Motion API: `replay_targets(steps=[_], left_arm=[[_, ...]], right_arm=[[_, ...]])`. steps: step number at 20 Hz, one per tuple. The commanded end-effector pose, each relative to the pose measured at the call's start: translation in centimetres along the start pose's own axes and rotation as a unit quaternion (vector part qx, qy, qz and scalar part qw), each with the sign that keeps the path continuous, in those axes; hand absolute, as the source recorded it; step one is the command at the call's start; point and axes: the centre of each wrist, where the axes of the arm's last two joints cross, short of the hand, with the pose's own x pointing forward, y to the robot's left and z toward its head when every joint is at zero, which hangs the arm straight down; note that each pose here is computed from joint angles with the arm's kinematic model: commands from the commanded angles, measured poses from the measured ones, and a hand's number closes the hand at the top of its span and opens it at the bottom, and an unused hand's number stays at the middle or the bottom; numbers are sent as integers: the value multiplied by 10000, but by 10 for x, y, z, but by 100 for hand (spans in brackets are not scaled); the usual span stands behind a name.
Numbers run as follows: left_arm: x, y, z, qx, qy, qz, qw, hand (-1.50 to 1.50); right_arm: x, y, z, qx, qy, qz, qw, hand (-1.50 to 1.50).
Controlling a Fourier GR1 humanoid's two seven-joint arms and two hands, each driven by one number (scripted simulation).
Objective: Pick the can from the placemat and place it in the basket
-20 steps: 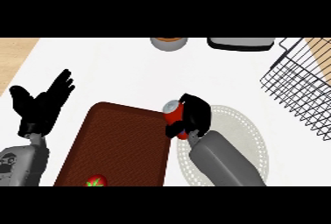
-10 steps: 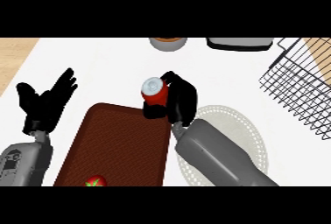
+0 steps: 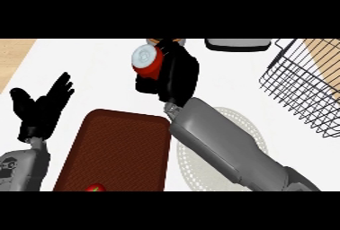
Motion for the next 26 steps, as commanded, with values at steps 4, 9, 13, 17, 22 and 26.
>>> replay_targets(steps=[4, 9, 13, 17, 22, 26], left_arm=[[-9, 6, 14, 109, 87, -1, 9999, 0], [-1, 6, 14, 46, 44, -46, 10000, 0], [2, 5, 2, 74, 74, 48, 9999, 0], [10, 2, 7, 25, 9, 16, 10000, 0], [-3, 19, 20, 65, 42, 13, 10000, 0], [-22, 8, 18, 61, 45, 0, 10000, 0]], right_arm=[[39, -39, -41, -751, 785, 267, 9937, 150], [46, -64, -77, -1122, 993, 344, 9881, 150], [36, -82, -98, -1515, 987, 371, 9828, 150], [38, -100, -126, -1751, 1373, 833, 9714, 150], [-11, -123, -156, -2183, 1642, 1222, 9542, 150], [-49, -139, -169, -2274, 1753, 1176, 9506, 150]])
